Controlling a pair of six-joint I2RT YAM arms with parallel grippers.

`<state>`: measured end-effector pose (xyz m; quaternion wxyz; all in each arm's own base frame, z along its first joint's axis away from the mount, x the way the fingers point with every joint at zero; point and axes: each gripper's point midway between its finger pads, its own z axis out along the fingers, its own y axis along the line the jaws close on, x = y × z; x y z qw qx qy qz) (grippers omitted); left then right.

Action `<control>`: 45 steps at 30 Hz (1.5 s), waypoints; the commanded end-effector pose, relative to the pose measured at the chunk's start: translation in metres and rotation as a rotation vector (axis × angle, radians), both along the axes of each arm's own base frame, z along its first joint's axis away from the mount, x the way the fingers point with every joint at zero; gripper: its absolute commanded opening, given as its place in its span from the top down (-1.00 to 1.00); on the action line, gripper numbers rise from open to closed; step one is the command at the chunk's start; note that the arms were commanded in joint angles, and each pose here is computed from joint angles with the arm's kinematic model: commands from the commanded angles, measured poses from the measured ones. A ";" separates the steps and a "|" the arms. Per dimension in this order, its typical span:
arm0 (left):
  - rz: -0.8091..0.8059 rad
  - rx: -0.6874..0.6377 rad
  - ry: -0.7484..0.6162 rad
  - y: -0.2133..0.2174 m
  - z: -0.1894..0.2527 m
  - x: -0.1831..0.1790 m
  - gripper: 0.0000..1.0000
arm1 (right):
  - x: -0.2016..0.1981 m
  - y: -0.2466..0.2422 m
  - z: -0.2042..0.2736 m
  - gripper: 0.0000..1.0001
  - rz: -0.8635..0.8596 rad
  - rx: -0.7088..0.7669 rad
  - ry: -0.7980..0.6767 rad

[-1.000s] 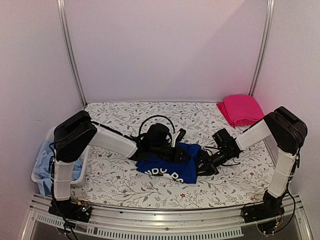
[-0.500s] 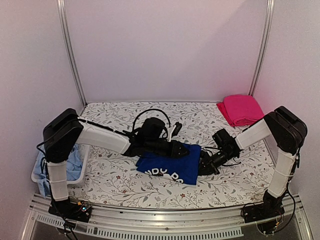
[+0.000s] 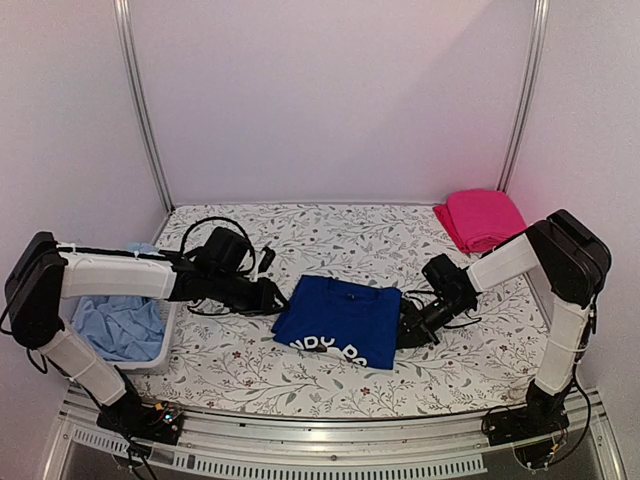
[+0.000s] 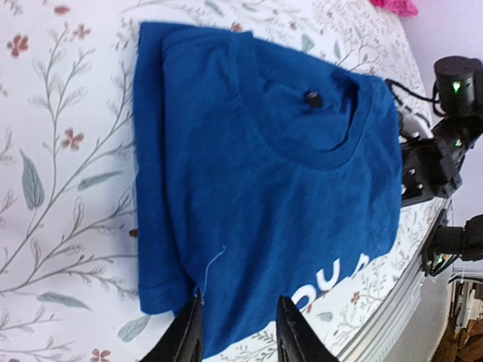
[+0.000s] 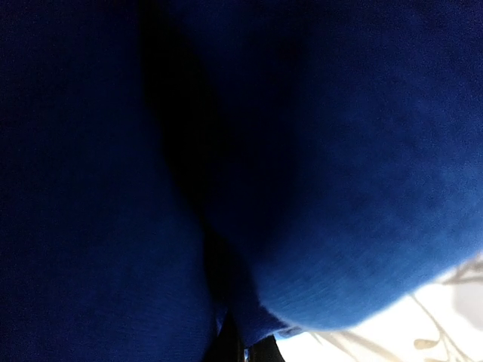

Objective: Fold and stack the mixed laundry pile
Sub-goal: Adjust the square-folded T-shirt at the center of the board.

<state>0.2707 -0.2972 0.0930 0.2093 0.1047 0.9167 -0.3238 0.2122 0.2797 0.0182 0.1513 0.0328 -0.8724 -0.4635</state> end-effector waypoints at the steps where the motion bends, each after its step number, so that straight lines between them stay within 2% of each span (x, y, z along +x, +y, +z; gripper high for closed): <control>1: -0.035 0.090 0.107 0.019 -0.028 -0.022 0.35 | 0.003 -0.002 -0.006 1.00 0.009 -0.022 0.002; 16: -0.057 0.101 0.166 0.011 -0.065 -0.021 0.36 | 0.003 -0.003 -0.006 1.00 0.016 -0.040 0.002; 23: -0.047 0.083 0.151 0.013 -0.064 -0.019 1.00 | 0.006 -0.008 -0.002 1.00 0.010 -0.042 0.001; 33: 0.027 0.119 0.146 0.026 -0.069 -0.013 1.00 | 0.004 -0.021 0.002 1.00 0.017 -0.056 0.003; 45: 0.039 0.126 0.138 0.026 -0.068 -0.009 1.00 | -0.008 -0.033 -0.008 1.00 0.027 -0.078 0.028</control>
